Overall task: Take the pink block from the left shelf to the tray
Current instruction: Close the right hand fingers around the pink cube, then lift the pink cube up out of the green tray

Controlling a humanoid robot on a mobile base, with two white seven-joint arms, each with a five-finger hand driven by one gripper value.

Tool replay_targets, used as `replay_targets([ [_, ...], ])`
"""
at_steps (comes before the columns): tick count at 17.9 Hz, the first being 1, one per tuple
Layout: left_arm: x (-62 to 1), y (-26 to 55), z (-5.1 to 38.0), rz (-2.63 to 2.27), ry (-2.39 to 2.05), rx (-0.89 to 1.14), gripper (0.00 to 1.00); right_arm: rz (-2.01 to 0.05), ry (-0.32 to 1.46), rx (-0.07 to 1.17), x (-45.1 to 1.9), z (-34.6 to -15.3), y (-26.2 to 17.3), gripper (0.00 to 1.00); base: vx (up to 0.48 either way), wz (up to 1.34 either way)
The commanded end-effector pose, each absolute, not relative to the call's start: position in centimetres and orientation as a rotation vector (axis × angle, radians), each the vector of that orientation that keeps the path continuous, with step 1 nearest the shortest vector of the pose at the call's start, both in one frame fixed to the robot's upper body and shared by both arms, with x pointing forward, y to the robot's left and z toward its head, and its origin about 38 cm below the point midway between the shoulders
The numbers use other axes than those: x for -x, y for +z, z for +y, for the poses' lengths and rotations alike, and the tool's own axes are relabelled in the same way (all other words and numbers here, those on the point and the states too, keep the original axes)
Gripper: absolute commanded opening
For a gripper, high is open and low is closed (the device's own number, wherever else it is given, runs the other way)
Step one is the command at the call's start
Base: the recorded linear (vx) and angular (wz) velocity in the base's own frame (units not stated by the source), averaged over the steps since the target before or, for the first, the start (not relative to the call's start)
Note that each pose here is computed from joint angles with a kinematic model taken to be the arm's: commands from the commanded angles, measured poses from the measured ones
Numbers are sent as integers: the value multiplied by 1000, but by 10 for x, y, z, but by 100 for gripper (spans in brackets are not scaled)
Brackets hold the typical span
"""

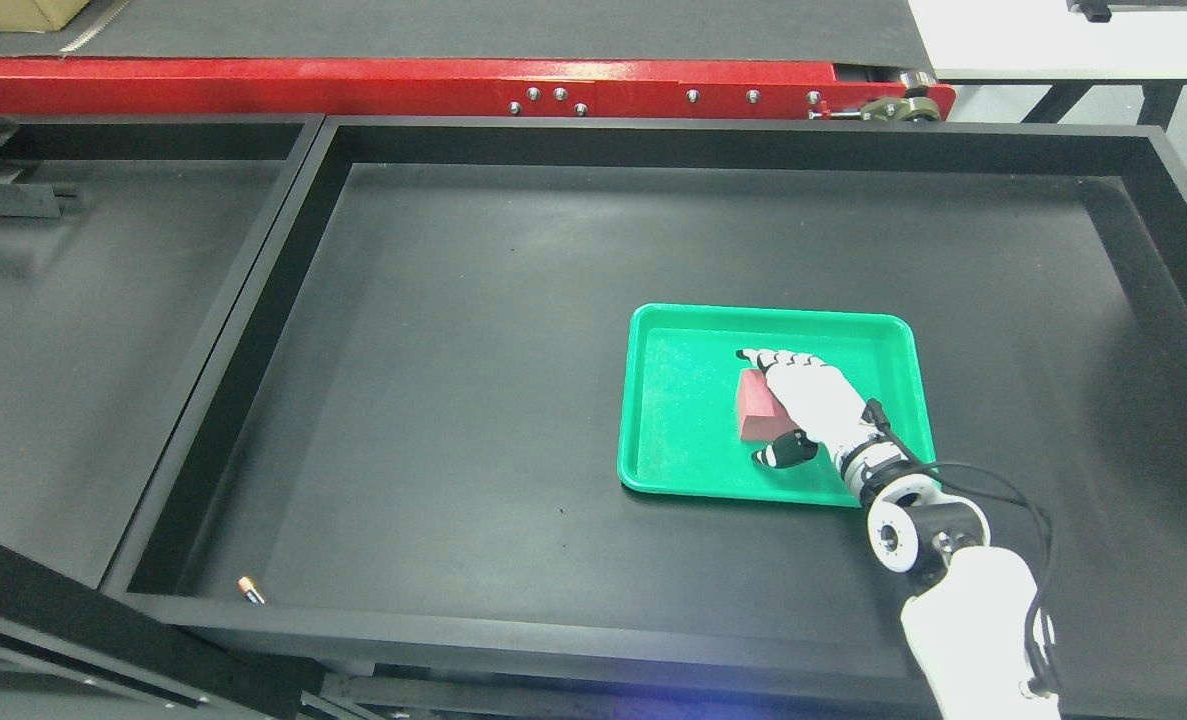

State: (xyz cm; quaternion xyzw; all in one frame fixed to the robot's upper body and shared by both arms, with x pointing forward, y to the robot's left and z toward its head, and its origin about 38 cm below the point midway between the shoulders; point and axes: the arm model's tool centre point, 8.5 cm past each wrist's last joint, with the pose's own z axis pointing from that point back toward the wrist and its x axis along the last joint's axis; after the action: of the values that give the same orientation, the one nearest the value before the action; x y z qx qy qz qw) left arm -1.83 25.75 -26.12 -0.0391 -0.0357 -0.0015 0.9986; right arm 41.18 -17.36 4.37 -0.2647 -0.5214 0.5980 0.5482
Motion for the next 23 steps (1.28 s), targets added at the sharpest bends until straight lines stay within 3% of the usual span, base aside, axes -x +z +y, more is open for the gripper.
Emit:
replay_targets([
  [1,12,-261,268,-89,-7,63,100,-1293,1411,714,-450,-179,85,75,0,0],
  [3,12,-261,268,-88,-6,63,100,-1297,1411,715,-450,-179,86,61,0,0],
  [6,12,-261,268,-89,-7,63,100,-1303,1408,719,-450,-180,87,49,0,0],
  [10,12,-261,268,-89,-7,63,100,-1289,1394,717,-450,-187,85,5,0,0],
  [15,12,-261,268,-88,-6,63,100,-1307,1364,715,-452,-191,90,2,0,0],
  [19,12,-261,268,-89,-7,63,100,-1484,1225,680,-452,-203,118,2,0,0],
  [23,12,-261,268,-89,-7,63,100,-1648,1097,764,-446,-214,143,3,0,0],
])
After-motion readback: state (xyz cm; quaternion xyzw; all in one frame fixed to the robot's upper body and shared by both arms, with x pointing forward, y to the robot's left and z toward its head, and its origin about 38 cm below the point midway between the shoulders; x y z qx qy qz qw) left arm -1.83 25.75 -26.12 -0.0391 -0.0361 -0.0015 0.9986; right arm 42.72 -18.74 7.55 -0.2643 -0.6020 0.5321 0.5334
